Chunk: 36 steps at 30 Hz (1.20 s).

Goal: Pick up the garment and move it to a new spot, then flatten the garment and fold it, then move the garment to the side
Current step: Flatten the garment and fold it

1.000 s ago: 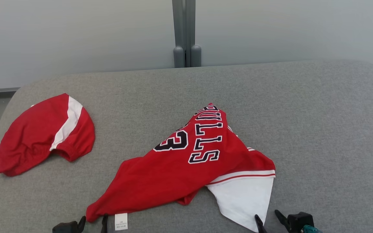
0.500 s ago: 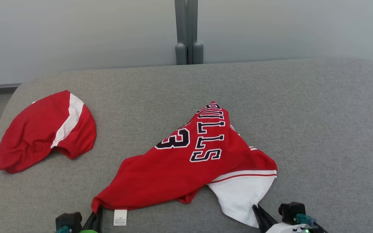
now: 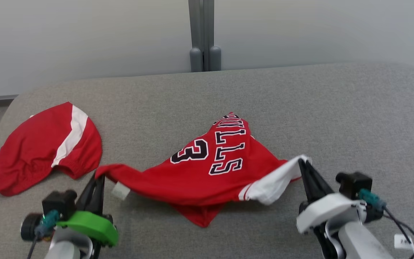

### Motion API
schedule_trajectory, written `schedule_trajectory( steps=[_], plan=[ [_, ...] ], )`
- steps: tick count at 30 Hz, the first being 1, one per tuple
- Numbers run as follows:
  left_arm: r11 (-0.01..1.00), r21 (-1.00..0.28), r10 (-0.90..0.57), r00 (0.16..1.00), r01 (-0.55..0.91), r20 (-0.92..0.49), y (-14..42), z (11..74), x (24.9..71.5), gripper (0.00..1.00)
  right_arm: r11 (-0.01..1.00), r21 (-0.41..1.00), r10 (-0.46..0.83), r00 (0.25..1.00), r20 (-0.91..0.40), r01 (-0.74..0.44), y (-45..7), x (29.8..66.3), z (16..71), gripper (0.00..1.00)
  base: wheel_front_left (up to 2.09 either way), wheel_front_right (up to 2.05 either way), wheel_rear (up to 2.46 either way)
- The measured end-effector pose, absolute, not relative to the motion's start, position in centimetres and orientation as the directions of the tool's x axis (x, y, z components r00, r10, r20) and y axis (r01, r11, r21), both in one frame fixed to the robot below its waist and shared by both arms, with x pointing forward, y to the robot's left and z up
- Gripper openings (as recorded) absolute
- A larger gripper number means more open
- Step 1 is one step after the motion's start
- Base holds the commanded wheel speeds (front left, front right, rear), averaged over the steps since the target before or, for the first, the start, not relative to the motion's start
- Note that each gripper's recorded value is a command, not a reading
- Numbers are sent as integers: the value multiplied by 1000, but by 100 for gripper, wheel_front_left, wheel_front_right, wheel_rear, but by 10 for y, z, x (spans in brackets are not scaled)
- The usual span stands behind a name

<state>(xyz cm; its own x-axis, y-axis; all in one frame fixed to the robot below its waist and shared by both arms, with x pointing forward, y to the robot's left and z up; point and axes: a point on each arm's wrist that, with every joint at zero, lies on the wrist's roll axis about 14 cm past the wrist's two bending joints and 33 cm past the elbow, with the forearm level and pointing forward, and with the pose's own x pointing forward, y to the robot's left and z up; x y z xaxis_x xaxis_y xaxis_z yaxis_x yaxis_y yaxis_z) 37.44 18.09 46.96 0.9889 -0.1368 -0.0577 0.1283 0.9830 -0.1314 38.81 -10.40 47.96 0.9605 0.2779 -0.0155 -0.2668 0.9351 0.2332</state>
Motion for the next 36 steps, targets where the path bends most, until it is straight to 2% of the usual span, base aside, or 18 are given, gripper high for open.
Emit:
schedule_trajectory(
  steps=[4, 6, 9, 13, 17, 21, 23, 32, 36],
  plan=[
    [973, -57, -220, 973, 224, 64, 165, 520, 416, 0, 931, 206, 281, 952, 125, -302, -105, 425, 533, 0, 0, 0, 0],
    [966, -36, -250, 958, 257, 141, 159, 557, 444, 0, 929, 167, 295, 933, 206, -330, -103, 449, 569, 0, 0, 0, 0],
    [955, 41, -295, 927, 293, 232, 154, 611, 485, 0, 917, 183, 281, 899, 335, -355, -102, 487, 629, 0, 0, 0, 0],
    [945, 87, -326, 898, 314, 295, 149, 662, 533, 0, 915, 182, 257, 869, 423, -360, -111, 533, 685, 0, 0, 0, 0],
    [941, 65, -332, 869, 332, 367, 142, 708, 574, 0, 928, 161, 227, 851, 473, -337, -127, 574, 730, 0, 0, 0, 0],
    [930, 118, -365, 847, 347, 385, 131, 733, 606, 0, 935, 155, 202, 839, 505, -318, -136, 608, 763, 0, 0, 0, 0],
    [932, 91, -357, 842, 351, 405, 130, 746, 621, 0, 941, 140, 196, 831, 521, -309, -139, 622, 778, 0, 0, 0, 0],
    [930, 83, -360, 840, 359, 405, 119, 759, 663, 0, 964, 65, 183, 824, 537, -257, -147, 650, 813, 0, 0, 0, 0],
    [923, 45, -367, 838, 383, 404, 112, 746, 673, 0, 968, 34, 197, 839, 508, -248, -145, 659, 798, 0, 0, 0, 0]
  ],
)
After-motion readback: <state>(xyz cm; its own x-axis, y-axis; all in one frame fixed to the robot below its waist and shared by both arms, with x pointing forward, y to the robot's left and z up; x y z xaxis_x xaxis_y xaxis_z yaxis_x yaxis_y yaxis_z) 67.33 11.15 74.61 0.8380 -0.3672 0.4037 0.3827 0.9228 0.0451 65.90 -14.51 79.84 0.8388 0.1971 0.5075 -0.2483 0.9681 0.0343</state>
